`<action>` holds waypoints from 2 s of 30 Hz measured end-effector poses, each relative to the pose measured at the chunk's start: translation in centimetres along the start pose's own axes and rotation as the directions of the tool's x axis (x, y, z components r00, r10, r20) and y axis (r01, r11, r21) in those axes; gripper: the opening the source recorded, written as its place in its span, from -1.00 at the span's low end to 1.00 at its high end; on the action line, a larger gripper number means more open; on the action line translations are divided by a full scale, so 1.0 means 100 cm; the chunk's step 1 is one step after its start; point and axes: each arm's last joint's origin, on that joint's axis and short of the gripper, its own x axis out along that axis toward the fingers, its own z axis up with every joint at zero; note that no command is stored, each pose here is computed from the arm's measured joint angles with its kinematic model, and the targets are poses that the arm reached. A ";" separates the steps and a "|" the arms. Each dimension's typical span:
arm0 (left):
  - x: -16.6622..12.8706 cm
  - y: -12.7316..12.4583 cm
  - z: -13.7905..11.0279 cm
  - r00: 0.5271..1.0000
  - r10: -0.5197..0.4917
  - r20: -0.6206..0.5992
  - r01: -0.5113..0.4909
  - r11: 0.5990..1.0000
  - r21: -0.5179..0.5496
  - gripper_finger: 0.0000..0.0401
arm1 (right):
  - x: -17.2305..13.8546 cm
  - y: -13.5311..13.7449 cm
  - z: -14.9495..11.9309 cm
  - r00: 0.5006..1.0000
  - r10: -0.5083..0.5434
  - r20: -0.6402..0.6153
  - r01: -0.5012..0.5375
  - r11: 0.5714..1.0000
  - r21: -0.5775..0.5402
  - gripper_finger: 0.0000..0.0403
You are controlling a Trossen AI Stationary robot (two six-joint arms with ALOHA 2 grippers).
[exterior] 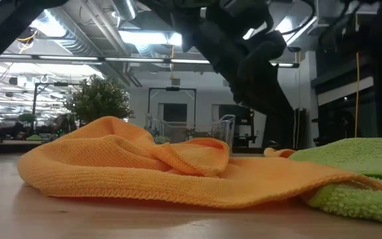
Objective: Fold microfiber towels
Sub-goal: Fold the top orange microfiber cloth
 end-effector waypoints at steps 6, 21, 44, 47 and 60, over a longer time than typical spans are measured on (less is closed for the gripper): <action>0.023 0.009 -0.018 0.997 -0.055 -0.047 0.054 0.998 -0.021 0.02 | 0.044 0.004 -0.005 0.997 0.074 -0.032 -0.075 0.997 -0.024 0.33; 0.039 0.005 -0.028 0.997 0.004 -0.075 0.003 0.995 0.104 0.02 | 0.080 0.005 -0.012 0.986 0.159 -0.055 -0.160 0.987 -0.017 0.15; 0.058 0.004 -0.048 0.988 0.023 -0.154 -0.005 0.993 0.116 0.00 | 0.103 0.009 -0.015 0.990 0.119 -0.076 -0.136 0.944 -0.301 0.08; 0.058 0.004 -0.048 0.988 0.023 -0.154 -0.005 0.993 0.116 0.00 | 0.104 0.011 -0.017 0.995 0.088 -0.049 -0.099 0.941 -0.325 0.08; 0.059 0.005 -0.047 0.986 0.096 -0.137 -0.079 0.989 0.129 -0.13 | 0.106 0.017 -0.026 0.998 -0.012 0.065 0.035 0.929 -0.369 -0.24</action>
